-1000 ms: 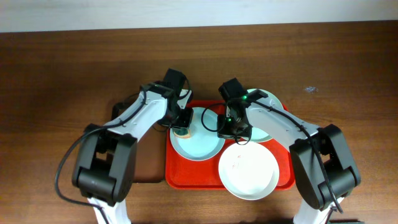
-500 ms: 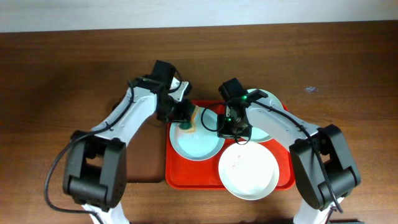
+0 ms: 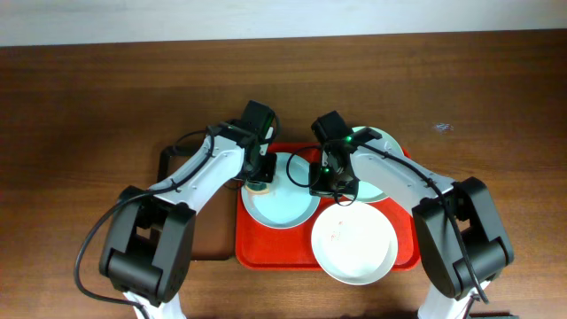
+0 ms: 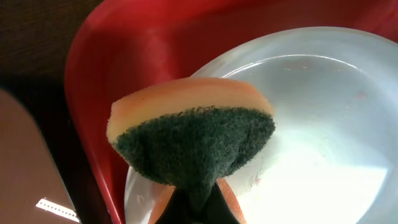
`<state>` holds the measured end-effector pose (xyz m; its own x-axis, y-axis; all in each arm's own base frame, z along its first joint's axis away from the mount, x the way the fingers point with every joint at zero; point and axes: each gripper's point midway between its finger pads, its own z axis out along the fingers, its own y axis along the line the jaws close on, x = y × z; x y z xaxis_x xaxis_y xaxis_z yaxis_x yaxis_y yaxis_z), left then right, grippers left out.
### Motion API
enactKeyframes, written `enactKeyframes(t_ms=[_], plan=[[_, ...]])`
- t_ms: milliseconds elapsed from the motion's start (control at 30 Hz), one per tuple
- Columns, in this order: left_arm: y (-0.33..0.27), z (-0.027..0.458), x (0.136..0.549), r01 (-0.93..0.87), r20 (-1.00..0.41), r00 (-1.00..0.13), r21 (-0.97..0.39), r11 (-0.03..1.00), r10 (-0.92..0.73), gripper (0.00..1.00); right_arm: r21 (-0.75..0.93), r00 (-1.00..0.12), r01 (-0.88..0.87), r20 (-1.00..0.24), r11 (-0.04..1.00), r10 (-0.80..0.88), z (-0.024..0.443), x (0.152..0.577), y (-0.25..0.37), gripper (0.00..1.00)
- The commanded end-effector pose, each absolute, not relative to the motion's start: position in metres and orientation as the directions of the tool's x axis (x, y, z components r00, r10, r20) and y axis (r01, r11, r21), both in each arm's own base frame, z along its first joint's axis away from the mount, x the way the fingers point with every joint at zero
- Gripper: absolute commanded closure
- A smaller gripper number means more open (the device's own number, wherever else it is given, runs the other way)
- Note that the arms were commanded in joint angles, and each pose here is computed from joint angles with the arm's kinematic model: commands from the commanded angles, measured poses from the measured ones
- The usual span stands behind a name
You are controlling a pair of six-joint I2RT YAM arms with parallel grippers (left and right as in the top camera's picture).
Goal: Clean dirty plates on tray and stack at the side
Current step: 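Scrub the left blue plate with the sponge in the left gripper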
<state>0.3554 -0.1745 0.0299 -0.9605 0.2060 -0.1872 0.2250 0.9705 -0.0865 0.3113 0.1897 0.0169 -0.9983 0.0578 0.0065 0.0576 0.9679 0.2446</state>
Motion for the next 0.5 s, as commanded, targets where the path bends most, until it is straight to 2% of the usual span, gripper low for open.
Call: enactKeyframes(t_ms=[0,67,233,333,467], plan=[[-0.174,0.007,0.350,0.214,-0.132,-0.970,-0.080,0.974,0.202,1.00,0.251,-0.998,0.058,0.005,0.966,0.059,0.016,0.316,0.191,0.96],[-0.191,-0.005,0.337,0.218,-0.067,-0.976,-0.194,0.956,0.209,1.00,0.252,-0.998,0.057,0.002,0.966,0.059,0.017,0.317,0.192,0.96],[-0.216,0.001,0.328,0.219,-0.040,-0.975,-0.343,0.913,0.219,1.00,0.256,-0.998,0.053,-0.004,0.965,0.056,0.017,0.318,0.193,0.96],[-0.222,0.028,0.340,0.216,-0.069,-0.976,-0.394,0.894,0.205,1.00,0.256,-0.999,0.049,-0.005,0.965,0.052,0.017,0.318,0.194,0.96],[-0.212,0.089,0.359,0.240,-0.213,-0.962,-0.374,0.896,0.169,1.00,0.256,-0.999,0.049,-0.004,0.965,0.052,0.017,0.317,0.194,0.96]])
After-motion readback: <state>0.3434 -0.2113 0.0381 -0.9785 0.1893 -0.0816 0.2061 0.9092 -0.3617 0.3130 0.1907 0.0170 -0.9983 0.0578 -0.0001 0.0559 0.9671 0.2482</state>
